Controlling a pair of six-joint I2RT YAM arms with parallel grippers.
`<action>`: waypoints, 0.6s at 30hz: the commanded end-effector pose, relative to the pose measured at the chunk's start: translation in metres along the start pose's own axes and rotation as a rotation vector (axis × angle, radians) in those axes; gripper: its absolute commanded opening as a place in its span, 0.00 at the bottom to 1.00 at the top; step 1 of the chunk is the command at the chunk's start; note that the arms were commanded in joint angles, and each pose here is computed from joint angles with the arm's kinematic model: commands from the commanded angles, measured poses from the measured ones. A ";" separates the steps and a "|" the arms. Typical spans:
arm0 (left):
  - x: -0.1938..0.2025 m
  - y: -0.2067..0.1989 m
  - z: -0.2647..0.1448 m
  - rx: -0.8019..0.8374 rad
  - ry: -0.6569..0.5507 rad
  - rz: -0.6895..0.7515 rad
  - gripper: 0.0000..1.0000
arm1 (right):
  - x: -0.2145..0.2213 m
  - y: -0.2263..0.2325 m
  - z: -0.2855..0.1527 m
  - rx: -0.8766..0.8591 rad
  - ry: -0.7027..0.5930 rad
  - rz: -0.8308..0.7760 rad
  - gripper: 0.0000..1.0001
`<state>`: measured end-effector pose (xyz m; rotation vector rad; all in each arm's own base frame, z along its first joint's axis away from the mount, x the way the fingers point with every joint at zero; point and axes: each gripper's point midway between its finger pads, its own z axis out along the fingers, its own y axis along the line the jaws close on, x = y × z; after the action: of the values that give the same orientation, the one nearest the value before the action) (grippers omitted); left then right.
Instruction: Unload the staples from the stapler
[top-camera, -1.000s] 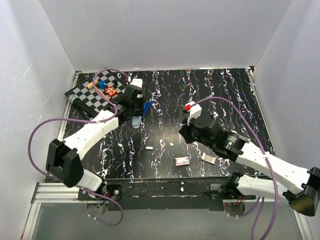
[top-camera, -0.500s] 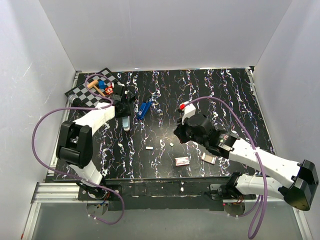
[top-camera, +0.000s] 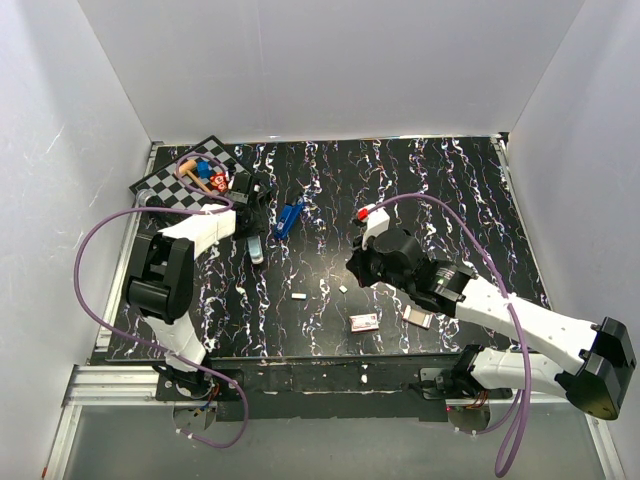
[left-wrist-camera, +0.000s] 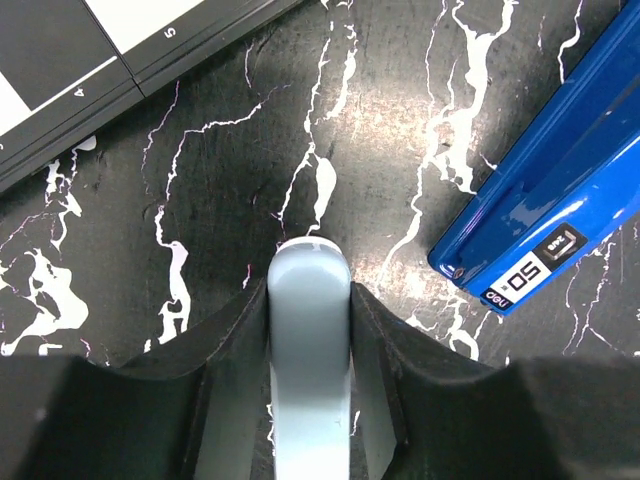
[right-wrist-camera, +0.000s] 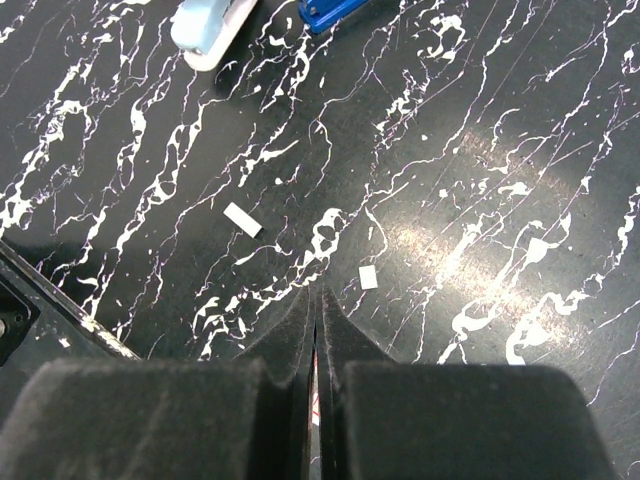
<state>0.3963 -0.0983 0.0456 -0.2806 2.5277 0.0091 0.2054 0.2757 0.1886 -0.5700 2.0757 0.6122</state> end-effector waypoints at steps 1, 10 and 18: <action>-0.010 0.004 0.002 -0.026 -0.051 -0.046 0.43 | -0.003 0.001 0.002 -0.001 -0.026 0.019 0.01; -0.022 -0.002 -0.019 0.023 -0.083 -0.050 0.63 | -0.006 0.001 -0.001 -0.001 -0.016 0.005 0.01; -0.040 -0.011 -0.081 0.137 -0.164 -0.085 0.63 | -0.005 -0.010 -0.009 0.050 0.011 -0.042 0.07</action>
<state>0.3939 -0.1004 0.0863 -0.3165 2.4380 -0.0653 0.2021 0.2686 0.1768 -0.5962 2.1111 0.5721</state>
